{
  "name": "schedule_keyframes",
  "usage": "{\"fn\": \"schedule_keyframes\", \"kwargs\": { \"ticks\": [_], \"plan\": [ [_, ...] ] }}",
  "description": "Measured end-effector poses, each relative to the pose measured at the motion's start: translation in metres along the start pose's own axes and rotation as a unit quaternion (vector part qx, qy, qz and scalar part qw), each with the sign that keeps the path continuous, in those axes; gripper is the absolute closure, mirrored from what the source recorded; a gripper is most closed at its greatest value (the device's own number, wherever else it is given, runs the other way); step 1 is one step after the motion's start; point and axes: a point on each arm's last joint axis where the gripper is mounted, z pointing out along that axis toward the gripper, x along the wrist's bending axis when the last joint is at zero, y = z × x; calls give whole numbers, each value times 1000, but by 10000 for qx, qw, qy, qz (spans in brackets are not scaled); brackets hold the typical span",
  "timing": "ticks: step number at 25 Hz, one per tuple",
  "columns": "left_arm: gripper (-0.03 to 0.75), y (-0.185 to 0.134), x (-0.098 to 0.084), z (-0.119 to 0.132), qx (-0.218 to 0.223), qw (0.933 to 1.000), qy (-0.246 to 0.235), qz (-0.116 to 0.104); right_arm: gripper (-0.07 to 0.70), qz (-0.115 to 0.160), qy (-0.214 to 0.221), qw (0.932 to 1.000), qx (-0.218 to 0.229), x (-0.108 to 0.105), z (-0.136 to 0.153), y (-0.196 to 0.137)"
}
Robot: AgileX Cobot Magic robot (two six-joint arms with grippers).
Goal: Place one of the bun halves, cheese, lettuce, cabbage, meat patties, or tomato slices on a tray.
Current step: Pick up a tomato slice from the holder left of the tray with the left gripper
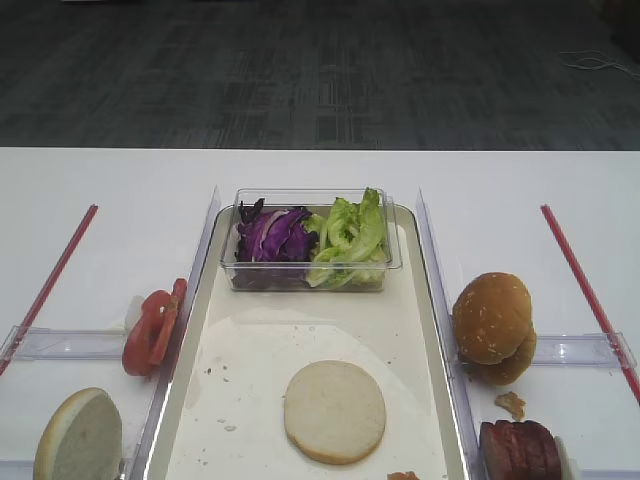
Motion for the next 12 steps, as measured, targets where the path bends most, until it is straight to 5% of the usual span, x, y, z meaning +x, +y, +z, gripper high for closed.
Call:
{"fn": "schedule_keyframes", "kwargs": {
  "ticks": [12],
  "plan": [
    [300,0,0,0,0,10000,0,0,164,0,0,10000,0,0,0,0]
  ]
}}
